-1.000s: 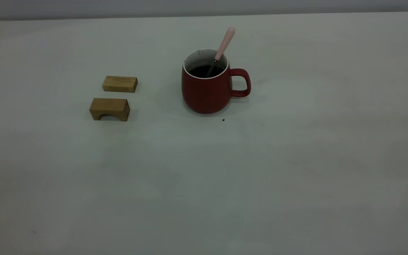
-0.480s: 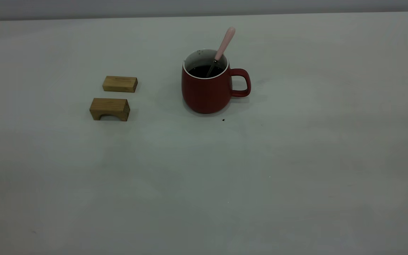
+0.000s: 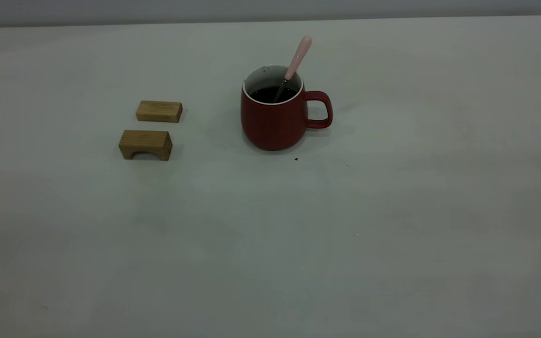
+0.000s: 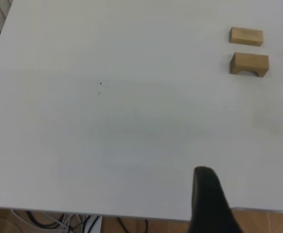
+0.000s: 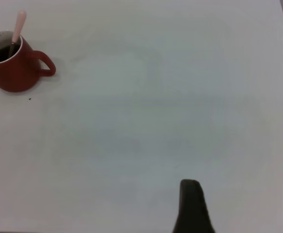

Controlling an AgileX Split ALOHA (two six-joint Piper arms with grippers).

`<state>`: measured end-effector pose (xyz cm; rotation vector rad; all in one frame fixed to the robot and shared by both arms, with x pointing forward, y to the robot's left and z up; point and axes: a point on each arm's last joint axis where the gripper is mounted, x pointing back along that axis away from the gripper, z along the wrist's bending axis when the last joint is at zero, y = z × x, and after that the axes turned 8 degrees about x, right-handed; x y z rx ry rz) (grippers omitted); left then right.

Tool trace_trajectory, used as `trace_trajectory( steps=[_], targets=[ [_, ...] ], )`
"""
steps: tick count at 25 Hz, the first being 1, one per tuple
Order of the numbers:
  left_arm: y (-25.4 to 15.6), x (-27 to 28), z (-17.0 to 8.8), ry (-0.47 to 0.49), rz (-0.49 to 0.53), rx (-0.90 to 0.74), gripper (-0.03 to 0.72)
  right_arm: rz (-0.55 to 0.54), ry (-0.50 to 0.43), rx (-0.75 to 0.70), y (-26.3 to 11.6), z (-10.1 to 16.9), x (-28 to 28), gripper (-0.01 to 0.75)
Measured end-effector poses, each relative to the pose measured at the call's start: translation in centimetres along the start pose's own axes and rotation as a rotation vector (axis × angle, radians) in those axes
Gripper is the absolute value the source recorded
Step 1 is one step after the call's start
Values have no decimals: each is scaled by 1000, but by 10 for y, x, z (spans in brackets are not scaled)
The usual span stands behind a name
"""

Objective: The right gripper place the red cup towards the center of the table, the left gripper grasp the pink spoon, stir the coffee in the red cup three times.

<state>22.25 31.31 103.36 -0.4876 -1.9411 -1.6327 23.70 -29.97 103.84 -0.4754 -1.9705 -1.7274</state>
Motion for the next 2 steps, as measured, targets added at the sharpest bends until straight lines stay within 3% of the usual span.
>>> trace_trajectory(
  steps=[2],
  targets=[
    [0,0,0,0,0,0,492,0,0,0,0,0,0,582]
  ],
)
